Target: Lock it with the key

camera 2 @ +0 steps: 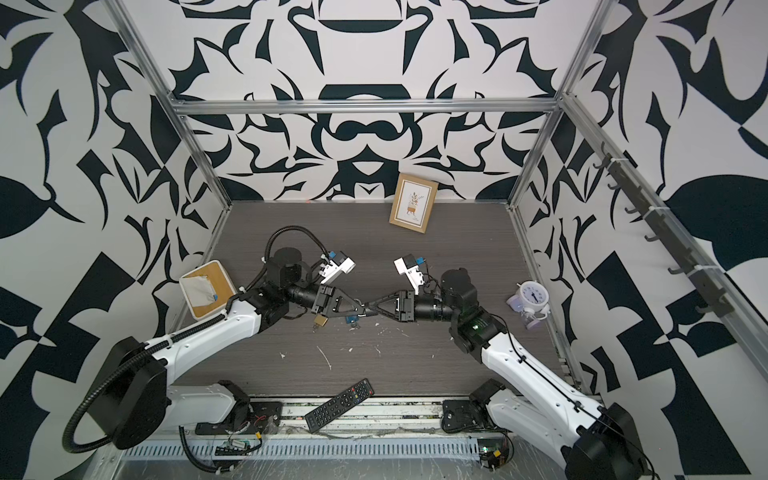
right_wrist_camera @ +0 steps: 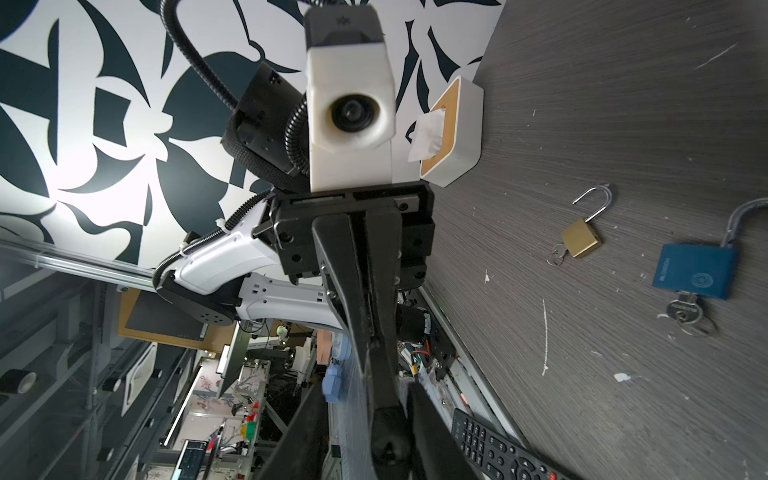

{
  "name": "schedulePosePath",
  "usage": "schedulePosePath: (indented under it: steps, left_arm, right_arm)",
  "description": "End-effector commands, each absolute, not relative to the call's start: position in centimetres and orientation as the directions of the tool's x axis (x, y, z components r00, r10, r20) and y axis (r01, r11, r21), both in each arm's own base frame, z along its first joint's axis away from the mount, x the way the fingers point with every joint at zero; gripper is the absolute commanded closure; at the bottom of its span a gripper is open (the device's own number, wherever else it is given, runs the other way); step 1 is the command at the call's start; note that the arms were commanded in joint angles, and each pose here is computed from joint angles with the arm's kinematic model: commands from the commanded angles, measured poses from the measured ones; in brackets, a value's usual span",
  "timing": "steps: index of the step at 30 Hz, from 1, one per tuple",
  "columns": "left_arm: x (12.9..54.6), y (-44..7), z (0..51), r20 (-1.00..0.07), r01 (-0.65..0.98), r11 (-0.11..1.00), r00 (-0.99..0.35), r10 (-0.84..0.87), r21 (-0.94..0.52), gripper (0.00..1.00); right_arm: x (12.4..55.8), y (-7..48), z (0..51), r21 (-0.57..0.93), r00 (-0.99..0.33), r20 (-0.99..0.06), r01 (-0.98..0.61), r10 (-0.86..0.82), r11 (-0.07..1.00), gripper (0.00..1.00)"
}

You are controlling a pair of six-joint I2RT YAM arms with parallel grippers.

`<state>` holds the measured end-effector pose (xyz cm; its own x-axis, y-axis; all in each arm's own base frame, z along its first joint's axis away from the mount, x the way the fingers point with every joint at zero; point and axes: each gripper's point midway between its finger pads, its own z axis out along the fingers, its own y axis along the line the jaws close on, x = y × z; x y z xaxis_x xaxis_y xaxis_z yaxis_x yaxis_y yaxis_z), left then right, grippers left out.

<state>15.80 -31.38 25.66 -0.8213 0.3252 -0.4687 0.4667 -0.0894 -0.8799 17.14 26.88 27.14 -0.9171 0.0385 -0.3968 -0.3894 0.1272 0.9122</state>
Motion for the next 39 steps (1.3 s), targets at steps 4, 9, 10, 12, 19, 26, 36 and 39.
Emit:
schedulePosePath:
  steps: [4, 9, 10, 12, 19, 26, 36, 39]
  left_arm:
    - [16.3, -31.9, 26.5, -0.490, 0.485, -0.099, -0.813, 0.314, -0.869, 1.00]
    - [16.5, -32.1, 26.4, -0.488, 0.482, -0.100, -0.815, 0.312, -0.870, 1.00]
    - [16.6, -32.1, 26.3, -0.485, 0.479, -0.099, -0.818, 0.309, -0.872, 1.00]
    - [16.8, -32.3, 26.0, -0.473, 0.469, -0.094, -0.826, 0.307, -0.878, 1.00]
    - [18.4, -33.0, 25.0, -0.424, 0.427, -0.054, -0.861, 0.281, -0.903, 0.86]
    - [21.5, -31.7, 24.0, -0.390, 0.401, 0.031, -0.904, 0.174, -0.915, 0.00]
    - [27.2, -22.1, 21.7, -0.515, 0.297, 0.564, -0.812, -0.277, -0.771, 0.01]
    - [27.2, -19.4, 21.7, -0.518, 0.190, 0.646, -0.773, -0.366, -0.740, 0.01]
  right_arm:
    - [15.7, 27.3, 28.9, 0.888, -0.890, -0.457, -0.456, -0.009, 0.050, 0.85]
    - [15.7, 27.3, 28.4, 0.893, -0.895, -0.446, -0.446, -0.013, 0.056, 0.86]
    - [15.6, 27.4, 28.3, 0.896, -0.897, -0.441, -0.442, -0.018, 0.052, 0.89]
    - [15.6, 27.4, 28.1, 0.900, -0.902, -0.431, -0.432, -0.020, 0.056, 0.99]
    - [17.0, 27.1, 26.2, 0.915, -0.921, -0.386, -0.377, 0.042, 0.142, 1.00]
    - [19.4, 26.4, 22.6, 0.917, -0.942, -0.317, -0.274, 0.114, 0.290, 1.00]
    - [25.8, 21.0, 17.3, 0.852, -0.734, -0.332, 0.037, 0.593, 0.523, 1.00]
    - [25.8, 20.5, 17.4, 0.818, -0.614, -0.415, 0.071, 0.672, 0.570, 1.00]
